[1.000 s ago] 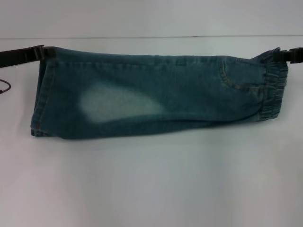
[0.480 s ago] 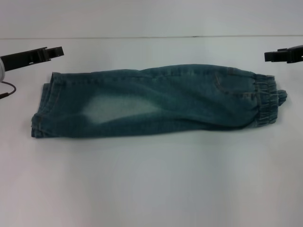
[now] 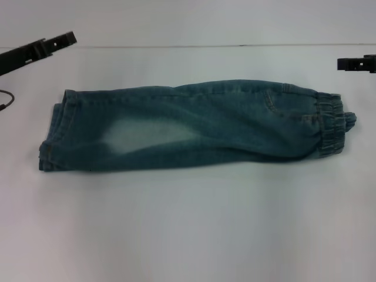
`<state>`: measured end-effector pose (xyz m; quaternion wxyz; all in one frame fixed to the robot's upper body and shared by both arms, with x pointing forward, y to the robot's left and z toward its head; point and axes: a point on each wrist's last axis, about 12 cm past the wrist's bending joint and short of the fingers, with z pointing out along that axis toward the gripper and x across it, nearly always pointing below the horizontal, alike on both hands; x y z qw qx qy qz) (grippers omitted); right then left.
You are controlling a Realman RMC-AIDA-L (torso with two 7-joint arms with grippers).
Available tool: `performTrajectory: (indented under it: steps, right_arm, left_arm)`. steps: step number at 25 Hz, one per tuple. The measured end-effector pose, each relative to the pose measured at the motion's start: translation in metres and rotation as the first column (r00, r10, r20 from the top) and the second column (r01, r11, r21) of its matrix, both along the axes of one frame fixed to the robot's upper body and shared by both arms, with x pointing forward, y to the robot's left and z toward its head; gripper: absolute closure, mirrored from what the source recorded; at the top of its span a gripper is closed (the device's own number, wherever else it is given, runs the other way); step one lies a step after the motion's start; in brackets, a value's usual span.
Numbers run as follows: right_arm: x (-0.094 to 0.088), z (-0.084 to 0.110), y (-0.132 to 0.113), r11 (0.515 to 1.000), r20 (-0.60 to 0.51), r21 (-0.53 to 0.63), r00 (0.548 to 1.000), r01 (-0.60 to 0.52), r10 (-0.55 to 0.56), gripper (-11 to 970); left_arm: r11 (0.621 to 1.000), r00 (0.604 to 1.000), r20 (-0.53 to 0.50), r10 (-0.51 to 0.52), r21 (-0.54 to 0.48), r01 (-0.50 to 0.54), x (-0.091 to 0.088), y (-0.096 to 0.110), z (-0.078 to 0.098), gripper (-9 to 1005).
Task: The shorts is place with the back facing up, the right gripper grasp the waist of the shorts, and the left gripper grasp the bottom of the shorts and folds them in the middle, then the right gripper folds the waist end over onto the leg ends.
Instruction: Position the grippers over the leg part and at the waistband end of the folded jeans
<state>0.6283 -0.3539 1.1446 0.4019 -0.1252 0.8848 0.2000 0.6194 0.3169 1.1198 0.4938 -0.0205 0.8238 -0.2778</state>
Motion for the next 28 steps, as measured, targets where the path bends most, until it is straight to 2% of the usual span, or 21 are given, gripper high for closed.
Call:
performTrajectory:
  steps: [2,6,8,13,18,21,28]
  right_arm:
    - [-0.007,-0.003,-0.003,0.999,0.013,0.052,1.000,0.005,-0.006,189]
    - [-0.028,-0.008,-0.011,0.982,0.073,0.187,0.997,-0.003,-0.011,120]
    - [-0.040,-0.012,-0.014,0.969,0.106,0.248,0.994,-0.007,-0.020,125]
    - [-0.071,-0.027,-0.019,0.936,0.161,0.353,0.986,-0.017,-0.043,133]
    - [-0.101,-0.047,-0.020,0.925,0.203,0.380,0.976,-0.010,-0.072,133]
    - [-0.116,-0.062,-0.021,0.924,0.186,0.382,0.978,0.016,-0.094,134]
    - [-0.136,-0.088,-0.029,0.902,0.088,0.426,0.989,0.074,-0.122,134]
  left_arm:
    - [0.999,0.999,0.019,-0.027,-0.033,0.028,-0.006,0.000,0.000,183]
    - [0.989,0.993,0.036,-0.112,-0.093,0.115,-0.019,-0.002,0.000,131]
    - [0.978,0.984,0.039,-0.174,-0.113,0.177,-0.026,-0.006,0.000,105]
    - [0.932,0.943,0.033,-0.331,-0.149,0.332,-0.043,-0.022,-0.004,103]
    - [0.875,0.894,0.102,-0.436,-0.184,0.448,-0.057,-0.040,-0.007,102]
    - [0.845,0.870,0.124,-0.477,-0.208,0.493,-0.062,-0.050,-0.012,101]
    - [0.820,0.843,0.093,-0.530,-0.196,0.537,-0.061,-0.068,-0.023,98]
